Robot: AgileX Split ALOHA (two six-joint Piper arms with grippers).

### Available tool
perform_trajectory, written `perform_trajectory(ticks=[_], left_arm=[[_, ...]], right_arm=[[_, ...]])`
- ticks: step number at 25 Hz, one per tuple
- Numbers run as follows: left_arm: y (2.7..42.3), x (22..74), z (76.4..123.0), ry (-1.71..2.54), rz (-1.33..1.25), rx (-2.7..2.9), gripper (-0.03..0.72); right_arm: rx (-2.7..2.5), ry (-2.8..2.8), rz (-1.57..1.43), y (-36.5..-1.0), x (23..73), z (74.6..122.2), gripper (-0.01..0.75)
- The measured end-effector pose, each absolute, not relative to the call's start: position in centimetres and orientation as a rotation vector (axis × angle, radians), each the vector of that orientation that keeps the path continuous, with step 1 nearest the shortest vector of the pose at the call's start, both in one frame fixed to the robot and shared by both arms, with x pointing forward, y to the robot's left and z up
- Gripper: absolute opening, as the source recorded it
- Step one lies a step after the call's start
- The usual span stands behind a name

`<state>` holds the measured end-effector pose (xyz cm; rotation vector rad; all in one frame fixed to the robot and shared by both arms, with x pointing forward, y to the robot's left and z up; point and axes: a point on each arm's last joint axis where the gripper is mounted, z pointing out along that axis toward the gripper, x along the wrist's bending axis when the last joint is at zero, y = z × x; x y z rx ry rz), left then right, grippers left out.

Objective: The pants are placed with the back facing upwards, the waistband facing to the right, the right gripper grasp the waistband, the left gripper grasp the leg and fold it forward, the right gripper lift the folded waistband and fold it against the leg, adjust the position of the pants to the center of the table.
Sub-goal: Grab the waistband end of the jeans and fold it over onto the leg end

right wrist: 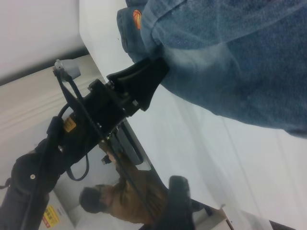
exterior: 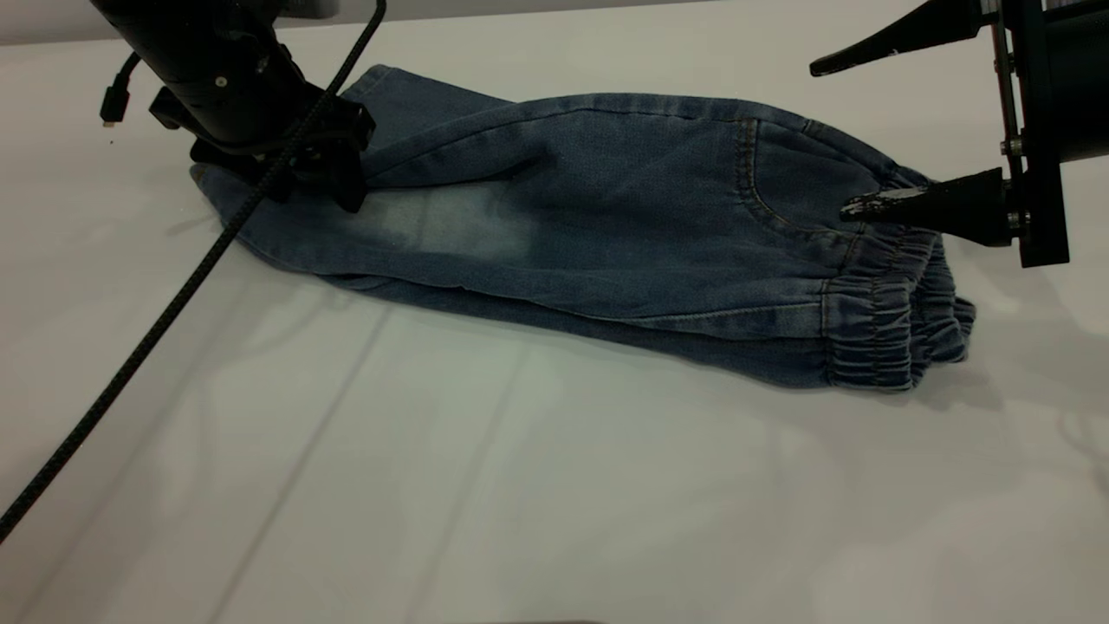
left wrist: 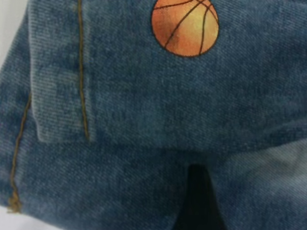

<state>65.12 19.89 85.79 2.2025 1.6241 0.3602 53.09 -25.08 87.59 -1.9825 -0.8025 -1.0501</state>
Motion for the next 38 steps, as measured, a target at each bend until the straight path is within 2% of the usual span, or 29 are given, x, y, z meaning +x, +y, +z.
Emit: perform_trajectory(ticks=[9, 18, 21, 29, 38], left_arm=[[19.8, 66.4, 85.4, 1.569, 0.501, 2.094, 0.496], [19.0, 68.7, 88.1, 1.360, 0.820, 1.805, 0.496], [18.0, 68.1, 88.4, 1.363, 0.767, 1.857, 0.496], [17.2, 65.3, 86.8, 1.547, 0.430, 2.123, 0.488], [17.2, 65.8, 83.5, 1.553, 0.466, 2.098, 0.488]], right_arm=[[-1.971, -0.849, -1.036, -25.0, 52.9, 87.5, 0.554], [-1.937, -0.962, -0.977, -24.8, 52.1, 87.3, 0.554], [-1.920, -0.994, -0.956, -24.8, 51.9, 87.2, 0.554], [-1.926, -0.974, -0.974, -24.8, 52.1, 87.3, 0.554], [-1.925, -0.976, -0.977, -24.8, 52.1, 87.3, 0.554]])
